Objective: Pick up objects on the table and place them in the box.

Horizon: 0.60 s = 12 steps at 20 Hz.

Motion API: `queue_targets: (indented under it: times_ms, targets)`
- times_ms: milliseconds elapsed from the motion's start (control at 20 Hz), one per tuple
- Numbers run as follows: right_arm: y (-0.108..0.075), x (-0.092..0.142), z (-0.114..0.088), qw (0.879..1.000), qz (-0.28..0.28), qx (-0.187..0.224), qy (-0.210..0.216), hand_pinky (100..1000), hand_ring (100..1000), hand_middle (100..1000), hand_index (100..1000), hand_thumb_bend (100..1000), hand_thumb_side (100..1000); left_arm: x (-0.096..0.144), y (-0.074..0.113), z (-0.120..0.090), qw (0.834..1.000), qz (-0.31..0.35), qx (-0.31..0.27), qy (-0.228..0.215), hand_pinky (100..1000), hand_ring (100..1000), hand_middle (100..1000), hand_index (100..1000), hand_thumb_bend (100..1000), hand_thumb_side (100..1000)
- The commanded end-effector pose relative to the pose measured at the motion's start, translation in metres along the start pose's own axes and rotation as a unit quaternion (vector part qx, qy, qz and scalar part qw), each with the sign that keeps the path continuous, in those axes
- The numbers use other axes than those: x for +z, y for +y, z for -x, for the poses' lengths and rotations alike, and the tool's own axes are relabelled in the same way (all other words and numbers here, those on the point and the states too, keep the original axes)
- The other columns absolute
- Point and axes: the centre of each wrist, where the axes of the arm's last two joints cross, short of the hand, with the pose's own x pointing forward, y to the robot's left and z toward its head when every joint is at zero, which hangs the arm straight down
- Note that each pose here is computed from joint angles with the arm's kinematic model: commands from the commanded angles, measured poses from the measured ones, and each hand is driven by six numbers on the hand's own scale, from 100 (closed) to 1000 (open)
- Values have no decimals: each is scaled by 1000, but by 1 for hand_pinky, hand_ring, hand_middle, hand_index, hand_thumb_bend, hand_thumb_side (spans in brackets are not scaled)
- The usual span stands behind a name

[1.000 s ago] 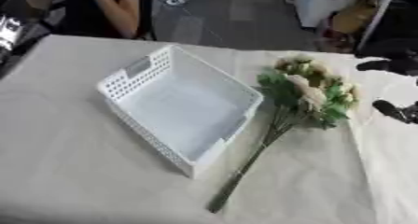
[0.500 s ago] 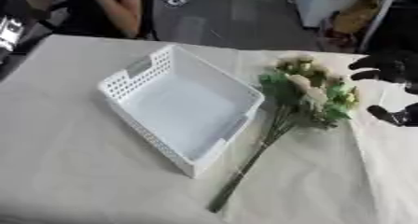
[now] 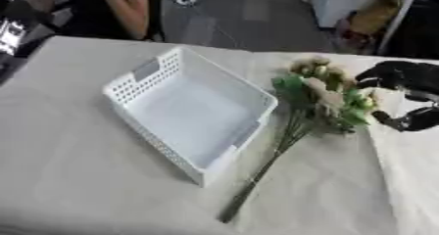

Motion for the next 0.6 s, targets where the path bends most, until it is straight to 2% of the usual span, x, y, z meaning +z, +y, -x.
queue_targets:
  times_ms: [50, 600]
  targets:
    - [-5, -3, 6, 1000, -17, 11, -4, 996, 947, 932, 941, 156, 529, -4, 5, -6, 1000, 1, -6, -16, 777, 1000, 1000, 1000, 100, 863]
    - [5, -28, 9, 999, -46, 13, 3, 1000, 953, 935, 950, 200, 585, -5, 4, -7, 1000, 4, -5, -18, 778, 1000, 1000, 1000, 100, 863]
